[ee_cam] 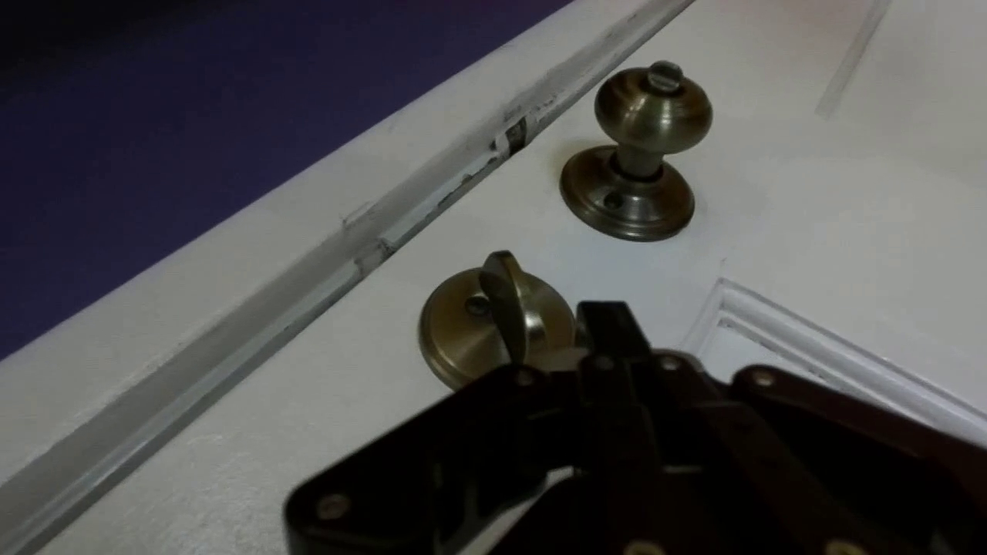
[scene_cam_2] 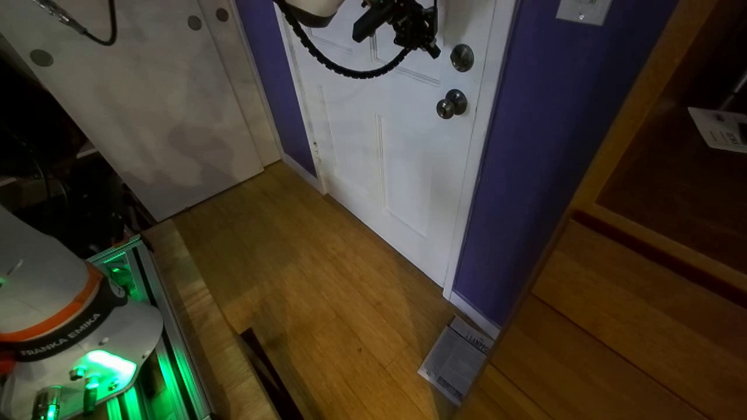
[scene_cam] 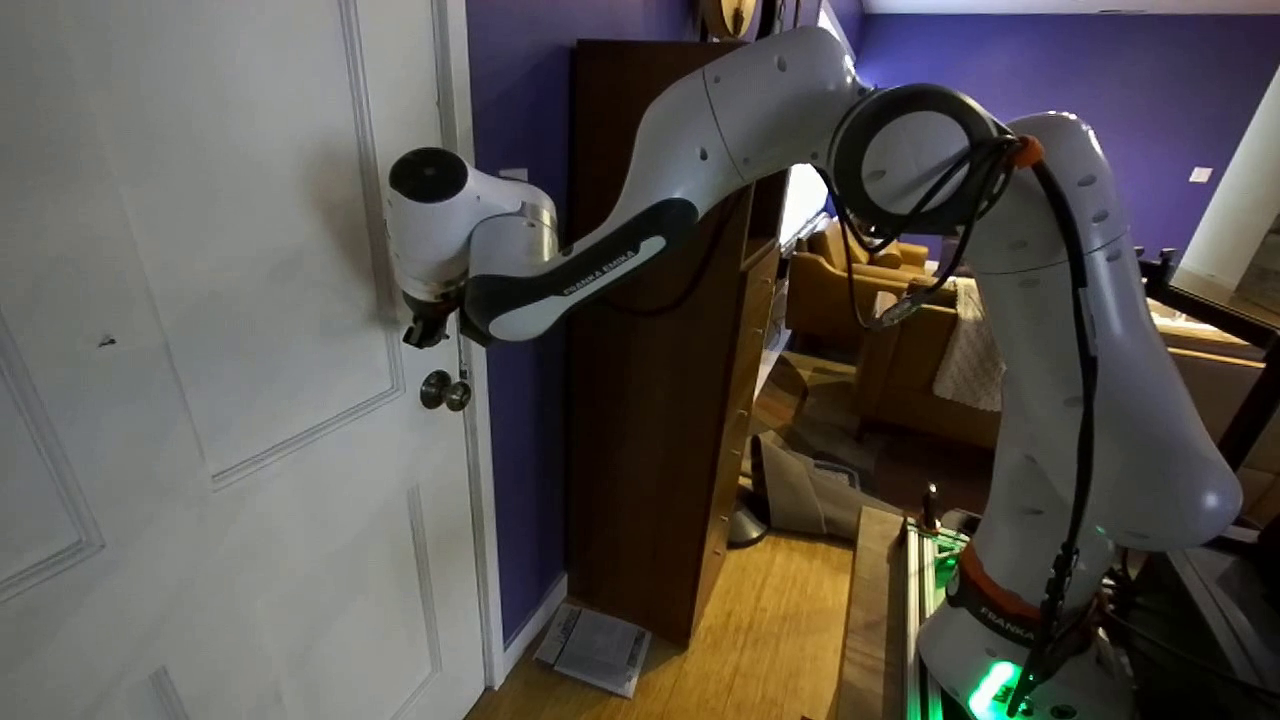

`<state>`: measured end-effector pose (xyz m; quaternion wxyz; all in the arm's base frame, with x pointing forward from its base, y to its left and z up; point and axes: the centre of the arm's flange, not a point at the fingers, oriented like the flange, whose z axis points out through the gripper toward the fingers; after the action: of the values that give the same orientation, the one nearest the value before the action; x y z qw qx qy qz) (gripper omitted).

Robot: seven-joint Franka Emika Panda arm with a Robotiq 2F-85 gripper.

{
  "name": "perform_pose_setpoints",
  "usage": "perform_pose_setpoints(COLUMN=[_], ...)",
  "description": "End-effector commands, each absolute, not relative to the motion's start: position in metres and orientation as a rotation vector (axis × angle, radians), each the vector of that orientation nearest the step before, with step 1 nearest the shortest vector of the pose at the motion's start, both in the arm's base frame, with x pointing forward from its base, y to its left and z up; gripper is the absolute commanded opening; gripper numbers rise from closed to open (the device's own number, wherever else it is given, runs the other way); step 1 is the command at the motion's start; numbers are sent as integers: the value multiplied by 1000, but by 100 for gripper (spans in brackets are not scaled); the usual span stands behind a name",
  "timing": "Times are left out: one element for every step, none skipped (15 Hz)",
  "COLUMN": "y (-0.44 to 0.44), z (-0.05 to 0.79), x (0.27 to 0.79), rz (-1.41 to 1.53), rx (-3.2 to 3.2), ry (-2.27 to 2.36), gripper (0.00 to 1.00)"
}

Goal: Lock the door

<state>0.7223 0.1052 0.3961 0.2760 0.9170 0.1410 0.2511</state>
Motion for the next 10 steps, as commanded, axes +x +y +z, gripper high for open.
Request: perform_pose_setpoints(y=[105, 104, 104, 103, 102, 100, 99, 97, 96, 95], z=[382, 380, 377, 375, 374, 373, 372, 373, 373, 374], x=[739, 742, 743, 745, 747, 749, 751, 753, 755, 756], rz=[704, 706, 700, 708, 718, 723, 726, 736, 738, 740], rx=[2431, 2430, 2437, 2423, 2415, 2406, 2403, 2392, 2390, 2389], ry=[372, 377, 387, 385, 380, 379, 381, 378, 377, 377], gripper=[0, 0, 0, 0, 0, 0, 0, 0, 0, 0])
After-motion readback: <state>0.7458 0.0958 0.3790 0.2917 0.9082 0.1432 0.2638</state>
